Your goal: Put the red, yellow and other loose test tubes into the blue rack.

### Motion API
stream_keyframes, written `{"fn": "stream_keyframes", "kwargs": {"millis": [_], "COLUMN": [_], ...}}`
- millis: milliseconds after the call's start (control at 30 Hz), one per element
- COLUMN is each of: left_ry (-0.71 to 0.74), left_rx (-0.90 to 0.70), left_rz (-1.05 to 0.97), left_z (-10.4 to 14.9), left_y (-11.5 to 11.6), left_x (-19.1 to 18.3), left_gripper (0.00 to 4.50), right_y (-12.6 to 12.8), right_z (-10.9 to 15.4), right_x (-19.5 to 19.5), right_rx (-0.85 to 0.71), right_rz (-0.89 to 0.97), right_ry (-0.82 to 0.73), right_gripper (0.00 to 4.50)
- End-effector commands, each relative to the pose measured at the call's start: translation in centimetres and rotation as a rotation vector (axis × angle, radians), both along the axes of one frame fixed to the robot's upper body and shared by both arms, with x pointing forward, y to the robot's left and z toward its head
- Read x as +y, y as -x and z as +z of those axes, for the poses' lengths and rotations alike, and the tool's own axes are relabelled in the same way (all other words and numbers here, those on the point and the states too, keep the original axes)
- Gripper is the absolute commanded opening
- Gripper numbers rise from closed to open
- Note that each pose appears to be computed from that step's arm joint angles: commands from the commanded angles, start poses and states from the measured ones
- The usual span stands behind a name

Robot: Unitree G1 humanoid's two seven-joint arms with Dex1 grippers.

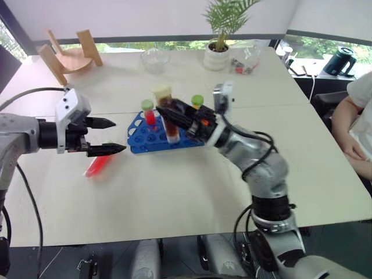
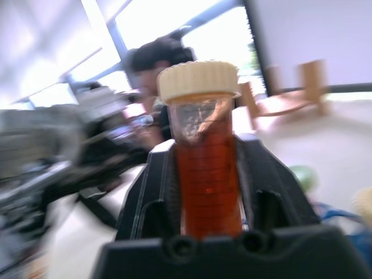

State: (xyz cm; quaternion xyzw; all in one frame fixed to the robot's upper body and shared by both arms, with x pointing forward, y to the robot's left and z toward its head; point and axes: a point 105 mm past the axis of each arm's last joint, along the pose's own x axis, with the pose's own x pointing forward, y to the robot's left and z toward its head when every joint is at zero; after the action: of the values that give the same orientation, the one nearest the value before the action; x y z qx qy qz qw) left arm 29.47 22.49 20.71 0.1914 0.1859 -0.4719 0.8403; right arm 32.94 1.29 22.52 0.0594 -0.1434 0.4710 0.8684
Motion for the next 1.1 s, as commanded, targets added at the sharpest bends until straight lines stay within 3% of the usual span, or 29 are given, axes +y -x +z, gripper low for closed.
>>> {"fn": "stream_keyframes", "kwargs": {"millis": [33,367,600,833,1100], "left_ry": [-0.046,0.002,0.014,0.017,0.033], "left_rx": [-0.009,-0.011,-0.012,-0.014,-0.001], "left_rz": [0.004,0.033,0.035,0.026,0.012], "left_z": [-0.1,-0.1,-0.3,-0.4,-0.9], "left_y": [0.1,0.3,0.2,0.1,-0.3], "left_x": [0.6,0.2,-0.2,-0.7,-1.5], "left_gripper": [4.5,4.5,4.5,4.5,4.5], "right_y": [-0.9,-2.7,-2.3,-0.7,-0.8], "right_z": [-0.6,-2.3,-3.5,-3.4,-4.0], "right_x": [1.1,0.1,0.7,1.0,0.8], "right_rx": [-0.102,-0.167,-0.176,-0.308,-0.27], "right_rz": [-0.092,-0.255,-0.28,-0.312,-0.413], "right_ry": [0.011,0.007,0.016,0.062,0.015], "right_gripper": [0.86,0.86,0.86,0.86,0.86]}}
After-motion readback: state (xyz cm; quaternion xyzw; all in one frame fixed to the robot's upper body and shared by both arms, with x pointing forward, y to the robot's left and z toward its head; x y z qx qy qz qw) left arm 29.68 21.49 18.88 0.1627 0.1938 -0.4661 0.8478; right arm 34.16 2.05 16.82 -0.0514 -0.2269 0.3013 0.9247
